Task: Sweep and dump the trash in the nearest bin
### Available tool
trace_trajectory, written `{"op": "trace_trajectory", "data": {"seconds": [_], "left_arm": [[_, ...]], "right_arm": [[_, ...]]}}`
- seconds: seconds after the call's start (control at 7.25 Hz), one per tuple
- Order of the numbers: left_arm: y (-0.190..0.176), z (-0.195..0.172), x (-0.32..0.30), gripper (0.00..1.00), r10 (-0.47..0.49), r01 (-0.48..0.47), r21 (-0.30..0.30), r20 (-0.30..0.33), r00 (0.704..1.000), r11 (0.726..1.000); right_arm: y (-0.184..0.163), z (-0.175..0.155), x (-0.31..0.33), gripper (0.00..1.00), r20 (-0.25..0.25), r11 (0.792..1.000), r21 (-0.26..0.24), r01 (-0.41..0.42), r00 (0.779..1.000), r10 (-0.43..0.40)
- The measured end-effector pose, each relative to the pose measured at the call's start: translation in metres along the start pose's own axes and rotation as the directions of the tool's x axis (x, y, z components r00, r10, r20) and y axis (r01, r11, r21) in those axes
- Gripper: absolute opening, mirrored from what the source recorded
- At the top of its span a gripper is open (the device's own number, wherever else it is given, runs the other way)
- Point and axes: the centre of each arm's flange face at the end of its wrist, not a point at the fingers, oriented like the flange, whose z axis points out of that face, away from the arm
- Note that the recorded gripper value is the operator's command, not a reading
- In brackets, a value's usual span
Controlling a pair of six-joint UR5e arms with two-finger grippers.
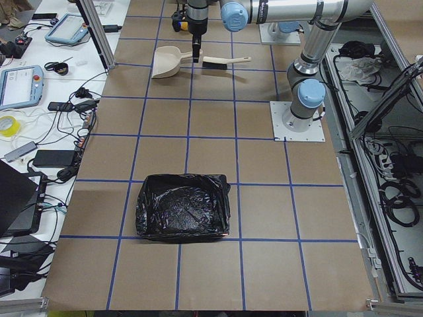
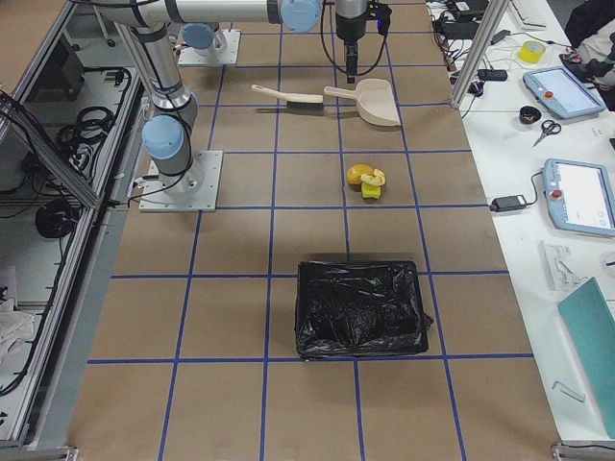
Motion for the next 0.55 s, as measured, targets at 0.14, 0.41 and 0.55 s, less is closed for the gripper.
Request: {"op": "trace_trajectory", "data": {"seconds": [0.14,0.41,0.55], "left_arm": [[0.0009,-0.0022,0.0006,1.0,0.001,-0.001,0.005,-0.002,1.0,1.0],[0.003,-0.0034,0.004,1.0,0.003,-0.002,0.007,-0.007,1.0,1.0],[0.0029,-0.0023,0.0046,1.0,0.003,-0.003,0.005,-0.008,1.0,1.0]], "right_arm": [[0.0001,0.0004,-0.0006,1.0,0.006,1.0,-0.001,0.0,1.0,0.0],[0.001,-0.0002,-0.001,1.0,0.01,1.0,-0.002,0.0,1.0,0.0],[0.0013,-0.0002,-0.001,1.0,0.009,1.0,-0.004,0.0,1.0,0.0]]}}
